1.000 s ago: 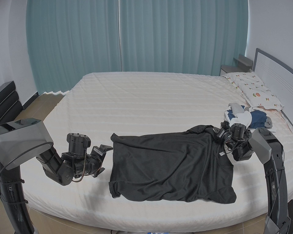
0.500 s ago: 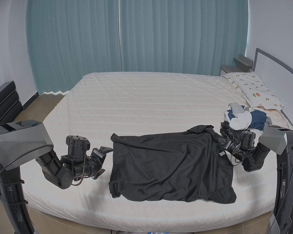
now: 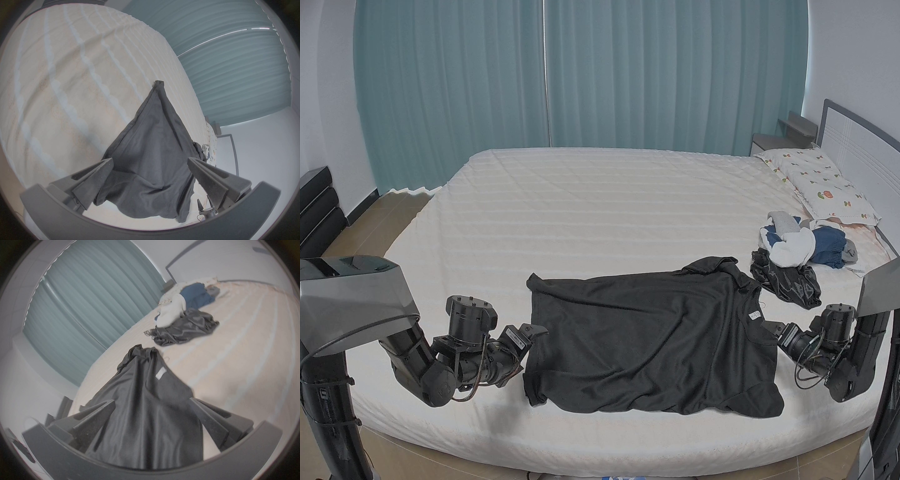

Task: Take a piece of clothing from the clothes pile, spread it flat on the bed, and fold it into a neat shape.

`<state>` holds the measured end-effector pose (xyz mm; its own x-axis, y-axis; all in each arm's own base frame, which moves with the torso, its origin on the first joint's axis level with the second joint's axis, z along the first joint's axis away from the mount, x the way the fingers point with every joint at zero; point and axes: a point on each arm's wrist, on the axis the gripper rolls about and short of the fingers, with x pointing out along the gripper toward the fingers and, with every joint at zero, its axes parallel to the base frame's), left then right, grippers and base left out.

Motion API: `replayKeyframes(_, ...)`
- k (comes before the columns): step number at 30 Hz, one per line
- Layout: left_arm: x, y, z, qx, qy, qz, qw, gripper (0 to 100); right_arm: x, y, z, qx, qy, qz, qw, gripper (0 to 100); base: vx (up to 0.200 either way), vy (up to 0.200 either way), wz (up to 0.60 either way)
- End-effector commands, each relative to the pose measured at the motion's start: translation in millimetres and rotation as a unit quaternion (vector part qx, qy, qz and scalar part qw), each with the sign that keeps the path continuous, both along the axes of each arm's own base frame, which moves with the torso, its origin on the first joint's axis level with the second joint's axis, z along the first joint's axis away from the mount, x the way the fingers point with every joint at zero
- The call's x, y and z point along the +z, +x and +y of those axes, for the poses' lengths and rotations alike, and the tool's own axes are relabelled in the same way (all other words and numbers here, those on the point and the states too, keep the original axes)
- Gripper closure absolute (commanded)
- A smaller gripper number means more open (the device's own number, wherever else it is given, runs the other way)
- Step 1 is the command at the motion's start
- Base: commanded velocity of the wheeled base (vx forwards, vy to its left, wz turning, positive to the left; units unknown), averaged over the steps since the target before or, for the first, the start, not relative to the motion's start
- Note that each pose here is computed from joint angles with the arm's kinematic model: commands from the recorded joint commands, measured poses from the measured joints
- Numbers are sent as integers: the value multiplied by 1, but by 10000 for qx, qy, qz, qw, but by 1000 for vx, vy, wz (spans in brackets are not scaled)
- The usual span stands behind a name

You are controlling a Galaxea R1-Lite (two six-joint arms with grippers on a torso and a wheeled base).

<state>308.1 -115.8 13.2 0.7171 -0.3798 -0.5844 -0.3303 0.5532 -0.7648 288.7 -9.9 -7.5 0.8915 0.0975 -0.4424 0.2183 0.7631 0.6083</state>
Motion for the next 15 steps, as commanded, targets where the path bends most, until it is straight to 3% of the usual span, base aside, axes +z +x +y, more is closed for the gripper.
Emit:
replayKeyframes(1, -5, -11, -6, -188, 134, 95, 9997, 0, -14, -30, 1, 135, 491, 555, 9972, 0, 0, 0, 0)
replayKeyframes(8, -5, -11, -6, -202, 130, 97, 9997, 0, -32, -33, -8, 174, 275, 874, 9956, 0, -171, 0, 0)
replayKeyframes(15, -6, -11, -6, -202, 135, 111, 9996, 0, -42, -33, -8, 273, 201, 992, 9945, 0, 0, 0, 0)
